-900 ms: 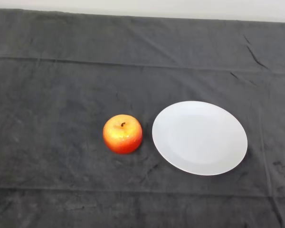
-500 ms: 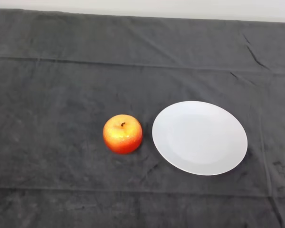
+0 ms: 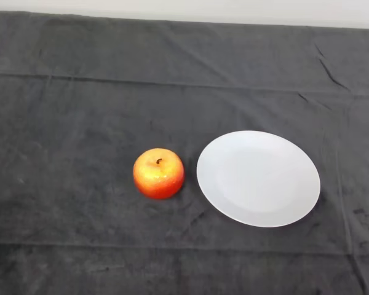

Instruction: Move the apple to the plate

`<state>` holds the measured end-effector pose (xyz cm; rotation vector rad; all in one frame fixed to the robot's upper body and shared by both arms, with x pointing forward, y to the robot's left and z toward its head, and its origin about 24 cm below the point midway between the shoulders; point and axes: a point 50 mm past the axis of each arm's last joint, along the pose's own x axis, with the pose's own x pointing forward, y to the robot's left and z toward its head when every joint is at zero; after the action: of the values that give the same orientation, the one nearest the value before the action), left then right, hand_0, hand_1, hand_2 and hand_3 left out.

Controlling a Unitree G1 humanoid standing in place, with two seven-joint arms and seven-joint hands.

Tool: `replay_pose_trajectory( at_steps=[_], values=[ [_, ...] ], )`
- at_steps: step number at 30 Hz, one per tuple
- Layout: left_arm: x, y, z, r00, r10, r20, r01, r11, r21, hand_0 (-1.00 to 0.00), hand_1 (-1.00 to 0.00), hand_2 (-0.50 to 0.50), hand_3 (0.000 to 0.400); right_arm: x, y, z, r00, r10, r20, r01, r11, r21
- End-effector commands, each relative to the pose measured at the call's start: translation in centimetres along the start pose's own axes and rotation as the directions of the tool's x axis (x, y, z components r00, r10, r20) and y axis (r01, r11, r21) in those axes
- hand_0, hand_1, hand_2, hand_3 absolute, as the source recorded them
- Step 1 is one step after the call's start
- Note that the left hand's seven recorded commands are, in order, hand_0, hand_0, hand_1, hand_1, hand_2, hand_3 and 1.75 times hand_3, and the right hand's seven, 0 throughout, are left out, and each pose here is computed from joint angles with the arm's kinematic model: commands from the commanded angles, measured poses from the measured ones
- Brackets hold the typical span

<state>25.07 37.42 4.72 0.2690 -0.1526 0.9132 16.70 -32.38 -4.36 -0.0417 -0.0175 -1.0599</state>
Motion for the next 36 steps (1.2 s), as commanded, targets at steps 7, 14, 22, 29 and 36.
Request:
replay_pose_trajectory(
  at_steps=[7, 14, 22, 29, 36],
  values=[
    [0.9, -3.5, 3.3, 0.983, -0.108, 0.15, 0.115, 0.993, -0.038, 0.0, 0.0, 0.0, 0.0, -5.38, 0.66, -3.97, 0.9673, 0.031, -0.252, -0.038, 0.999, -0.024],
    [0.6, -5.4, 5.0, 0.955, -0.182, 0.233, 0.196, 0.98, -0.041, 0.0, 0.0, 0.0, 0.0, -5.38, 0.66, -3.97, 0.9673, 0.031, -0.252, -0.038, 0.999, -0.024],
    [-0.7, -8.0, 6.7, 0.91, -0.269, 0.317, 0.296, 0.954, -0.04, 0.0, 0.0, 0.0, 0.0, -5.38, 0.66, -3.98, 0.9673, 0.031, -0.252, -0.038, 0.999, -0.024],
    [-2.3, -10.4, 8.0, 0.86, -0.355, 0.366, 0.391, 0.92, -0.028, 0.0, 0.0, 0.0, 0.0, -5.37, 0.66, -3.98, 0.9673, 0.031, -0.252, -0.038, 0.999, -0.024],
    [-4.2, -12.7, 8.8, 0.808, -0.44, 0.393, 0.482, 0.876, -0.009, 0.0, 0.0, 0.0, 0.0, -5.37, 0.66, -3.98, 0.9673, 0.031, -0.252, -0.038, 0.999, -0.024]
  ],
)
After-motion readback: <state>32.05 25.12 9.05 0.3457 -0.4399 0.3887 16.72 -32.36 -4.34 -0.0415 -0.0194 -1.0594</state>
